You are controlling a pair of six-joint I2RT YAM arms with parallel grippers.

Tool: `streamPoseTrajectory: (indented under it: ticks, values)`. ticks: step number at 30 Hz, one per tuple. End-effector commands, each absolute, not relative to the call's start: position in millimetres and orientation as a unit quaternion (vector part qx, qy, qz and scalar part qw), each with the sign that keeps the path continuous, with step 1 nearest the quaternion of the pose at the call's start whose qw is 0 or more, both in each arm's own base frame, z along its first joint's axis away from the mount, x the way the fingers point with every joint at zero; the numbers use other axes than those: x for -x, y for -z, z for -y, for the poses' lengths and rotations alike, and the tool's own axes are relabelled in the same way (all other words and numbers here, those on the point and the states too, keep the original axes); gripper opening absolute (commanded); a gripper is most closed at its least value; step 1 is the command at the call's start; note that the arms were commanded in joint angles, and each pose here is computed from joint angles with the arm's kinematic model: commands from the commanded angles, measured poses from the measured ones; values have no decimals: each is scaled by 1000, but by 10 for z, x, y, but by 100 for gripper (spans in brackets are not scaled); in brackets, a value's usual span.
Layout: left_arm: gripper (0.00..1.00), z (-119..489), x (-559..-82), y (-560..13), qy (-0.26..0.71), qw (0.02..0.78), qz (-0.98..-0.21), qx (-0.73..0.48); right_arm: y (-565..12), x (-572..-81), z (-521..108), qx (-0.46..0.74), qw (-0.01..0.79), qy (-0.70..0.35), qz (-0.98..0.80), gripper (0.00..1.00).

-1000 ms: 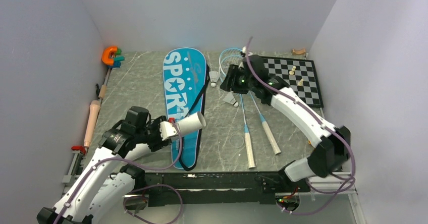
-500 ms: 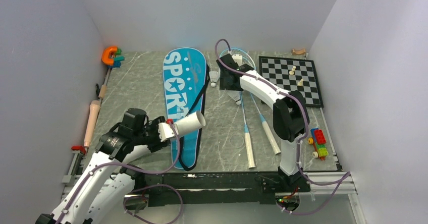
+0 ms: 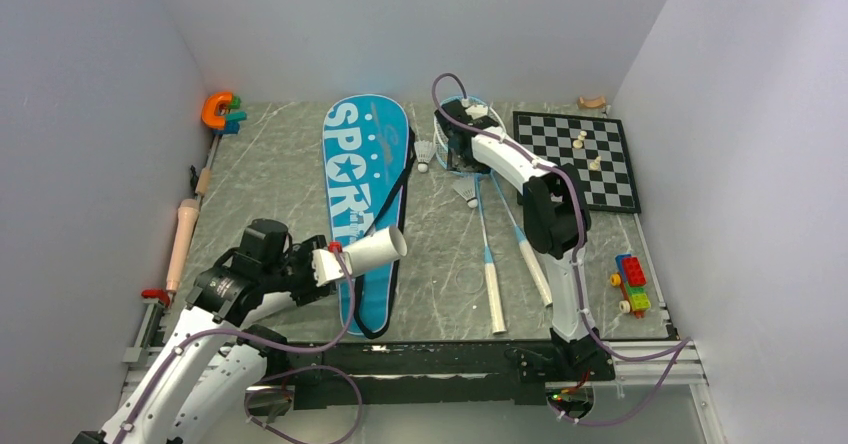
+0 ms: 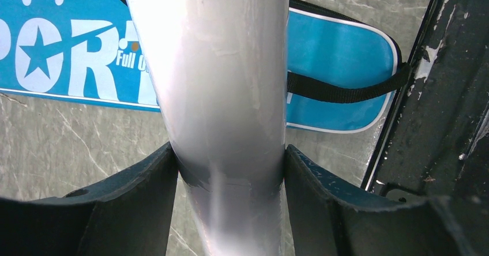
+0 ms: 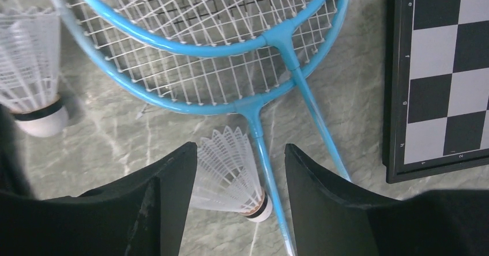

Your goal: Pack up the badminton gear

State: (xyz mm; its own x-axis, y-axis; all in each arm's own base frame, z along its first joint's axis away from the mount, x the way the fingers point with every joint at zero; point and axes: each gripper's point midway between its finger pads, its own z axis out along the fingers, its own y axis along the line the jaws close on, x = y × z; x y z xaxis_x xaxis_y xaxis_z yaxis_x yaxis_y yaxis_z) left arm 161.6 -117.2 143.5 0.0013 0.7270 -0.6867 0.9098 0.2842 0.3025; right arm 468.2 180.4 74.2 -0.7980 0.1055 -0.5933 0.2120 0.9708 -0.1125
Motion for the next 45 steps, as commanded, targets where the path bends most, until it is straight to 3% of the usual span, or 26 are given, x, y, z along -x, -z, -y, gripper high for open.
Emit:
streamPoseTrajectory:
  ticks: [1,12,22,27,33,45]
  values:
    - [54,1242,-1602,-1486,126,409,-676,-599,-887,-4777,-1761,-95,316,90,-940,60]
    - [53,1230,-1605,-1525,121,413,-673,-601,-804,-4651,-1762,-83,298,84,-947,47]
    - [53,1235,-1608,-1612,120,418,-672,-600,-852,-4471,-1674,-71,288,86,-951,41]
    - [53,1225,-1589,-1618,119,418,-669,-602,-900,-4373,-1671,-70,292,78,-951,27]
    - [53,1218,-1580,-1638,117,420,-669,-602,-958,-4282,-1736,-69,290,57,-953,0]
    - [53,1209,-1581,-1651,112,423,-664,-606,-1385,-4098,-1964,-74,306,-57,-947,0]
